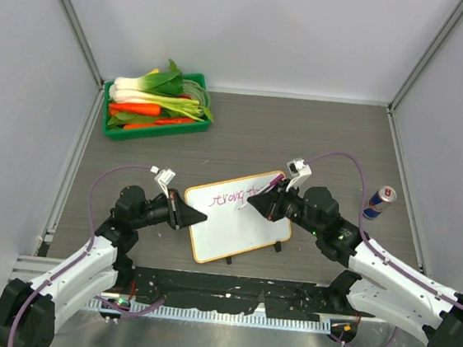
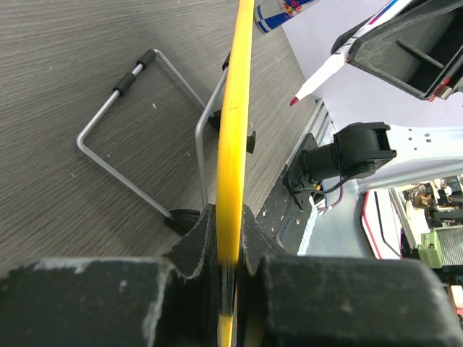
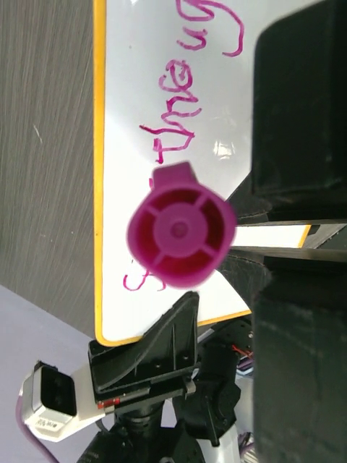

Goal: Write a sentence on the whiteboard
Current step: Adjust the whiteboard marker, then write a sentence on the whiteboard.

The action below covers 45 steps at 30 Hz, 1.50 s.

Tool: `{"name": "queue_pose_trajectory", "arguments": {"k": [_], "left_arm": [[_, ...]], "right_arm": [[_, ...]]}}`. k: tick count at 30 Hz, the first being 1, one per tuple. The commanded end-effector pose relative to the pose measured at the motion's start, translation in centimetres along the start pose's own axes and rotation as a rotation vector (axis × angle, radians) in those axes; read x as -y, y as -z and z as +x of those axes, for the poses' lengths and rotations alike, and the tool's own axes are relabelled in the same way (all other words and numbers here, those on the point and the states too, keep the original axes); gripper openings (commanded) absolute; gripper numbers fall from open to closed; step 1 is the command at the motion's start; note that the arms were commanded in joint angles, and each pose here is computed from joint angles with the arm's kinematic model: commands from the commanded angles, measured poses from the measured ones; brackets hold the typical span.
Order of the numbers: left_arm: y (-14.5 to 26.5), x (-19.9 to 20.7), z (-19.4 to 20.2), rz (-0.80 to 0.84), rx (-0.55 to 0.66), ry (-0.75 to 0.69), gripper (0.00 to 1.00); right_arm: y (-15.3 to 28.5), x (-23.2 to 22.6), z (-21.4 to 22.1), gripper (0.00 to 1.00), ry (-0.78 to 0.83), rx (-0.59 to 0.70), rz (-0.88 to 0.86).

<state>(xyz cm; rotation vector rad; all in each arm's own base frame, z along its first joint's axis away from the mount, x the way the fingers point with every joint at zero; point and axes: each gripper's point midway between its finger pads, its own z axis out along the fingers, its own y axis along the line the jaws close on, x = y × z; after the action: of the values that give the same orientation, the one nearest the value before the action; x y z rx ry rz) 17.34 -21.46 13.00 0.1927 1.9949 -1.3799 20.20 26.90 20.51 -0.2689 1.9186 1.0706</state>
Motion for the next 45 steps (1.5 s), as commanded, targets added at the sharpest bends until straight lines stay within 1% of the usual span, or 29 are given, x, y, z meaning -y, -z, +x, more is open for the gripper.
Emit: {"name": "queue_pose_trajectory", "arguments": {"k": [1, 5, 15, 22, 26, 30, 37, 41, 45], "left_arm": [[0.4, -3.5, 1.6, -0.13, -0.028, -0.011, 0.0], [0.4, -3.6, 1.6, -0.136, -0.03, -0.009, 0.0], [0.5, -3.7, 1.5, -0.147, -0.022, -0.01, 0.0], [0.5, -3.8, 1.5, -0.15, -0.023, -0.008, 0.0], [0.5, -3.8, 1.5, -0.15, -0.023, -0.008, 0.0], [0.5, -3.7, 1.4, -0.149, -0.019, -0.011, 0.0], [0.4, -3.8, 1.4, -0.152, -0.021, -0.008, 0.0], [0.4, -3.8, 1.4, -0.151, -0.02, -0.009, 0.0], [0.5, -3.8, 1.3, -0.155, -0.012, -0.013, 0.0]], "right_arm": [[0.4, -0.4, -2.4, 0.01, 0.019, 0.108, -0.004], [0.8, -0.9, -3.1, 0.01, 0.045, 0.126, -0.02], [0.5, -1.1, -2.9, 0.01, 0.089, 0.122, -0.041], [0.7, -1.3, -3.4, 0.01, 0.105, 0.163, -0.042], [0.2, -2.3, -3.2, 0.01, 0.125, 0.178, -0.046], [-0.7, -4.0, -2.3, 0.01, 0.15, 0.179, -0.066], [-2.4, -6.7, 0.4, 0.01, 0.179, 0.173, -0.088], [-3.1, -7.6, 1.5, 0.01, 0.186, 0.18, -0.073], [-3.3, -7.1, 1.6, 0.01, 0.19, 0.205, -0.009]]}}
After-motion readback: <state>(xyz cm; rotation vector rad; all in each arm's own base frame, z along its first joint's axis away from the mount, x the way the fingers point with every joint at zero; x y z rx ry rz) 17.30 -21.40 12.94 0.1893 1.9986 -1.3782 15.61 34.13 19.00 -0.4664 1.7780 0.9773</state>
